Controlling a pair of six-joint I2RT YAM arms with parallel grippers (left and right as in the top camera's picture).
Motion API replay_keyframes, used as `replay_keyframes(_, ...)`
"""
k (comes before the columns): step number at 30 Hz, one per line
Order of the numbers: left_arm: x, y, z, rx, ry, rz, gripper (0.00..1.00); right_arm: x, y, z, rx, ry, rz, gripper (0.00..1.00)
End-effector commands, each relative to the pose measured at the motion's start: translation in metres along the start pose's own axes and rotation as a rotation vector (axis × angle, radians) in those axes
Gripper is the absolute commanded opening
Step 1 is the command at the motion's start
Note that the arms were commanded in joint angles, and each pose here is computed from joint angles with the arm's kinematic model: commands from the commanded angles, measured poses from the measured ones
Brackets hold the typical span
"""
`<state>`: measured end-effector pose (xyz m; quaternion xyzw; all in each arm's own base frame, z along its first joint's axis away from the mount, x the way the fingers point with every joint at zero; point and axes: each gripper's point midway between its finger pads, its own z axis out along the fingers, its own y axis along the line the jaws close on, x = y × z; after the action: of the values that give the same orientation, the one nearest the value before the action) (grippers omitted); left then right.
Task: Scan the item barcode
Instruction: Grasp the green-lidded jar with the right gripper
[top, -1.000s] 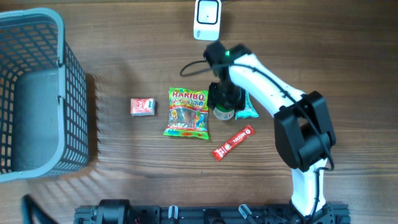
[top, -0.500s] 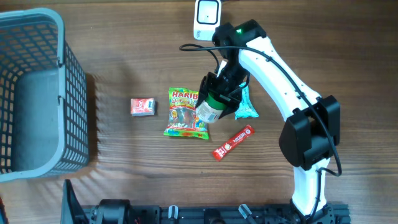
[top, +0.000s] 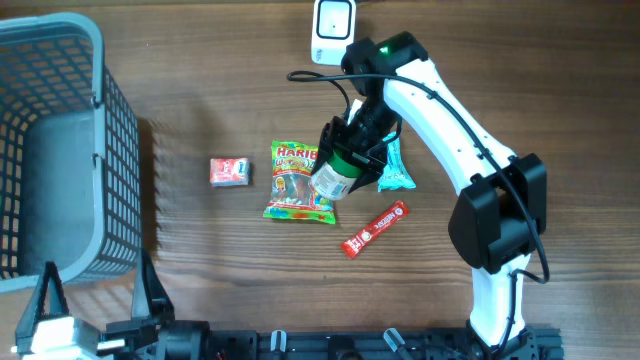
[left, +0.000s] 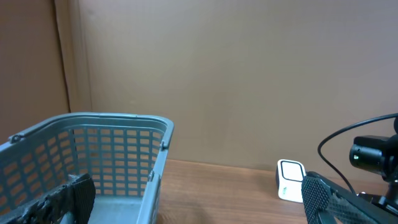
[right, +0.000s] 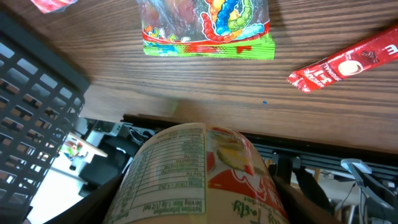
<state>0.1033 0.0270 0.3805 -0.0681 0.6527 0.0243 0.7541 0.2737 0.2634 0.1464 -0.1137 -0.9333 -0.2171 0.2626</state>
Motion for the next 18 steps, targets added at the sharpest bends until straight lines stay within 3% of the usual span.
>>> replay_keyframes(1, -0.006, 0.005, 0.0, -0.025, -0.023, 0.015, 1.0, 0.0, 0.002, -0.008, 0.009, -0.042, -0.044, 0.49)
replay_keyframes(5, -0.007, 0.028, 0.001, -0.166, -0.024, 0.014, 1.0, 0.0, 0.001, -0.008, 0.012, -0.044, -0.045, 0.49)
replay_keyframes(12, 0.006, 0.01, 0.012, -0.068, 0.006, -0.034, 1.0, -0.004, 0.004, -0.008, 0.002, -0.06, -0.084, 0.49)
replay_keyframes(18, 0.055, 0.001, 0.051, -0.056, 0.053, -0.159, 1.0, -0.019, 0.003, -0.01, 0.025, -0.128, -0.107, 0.49)
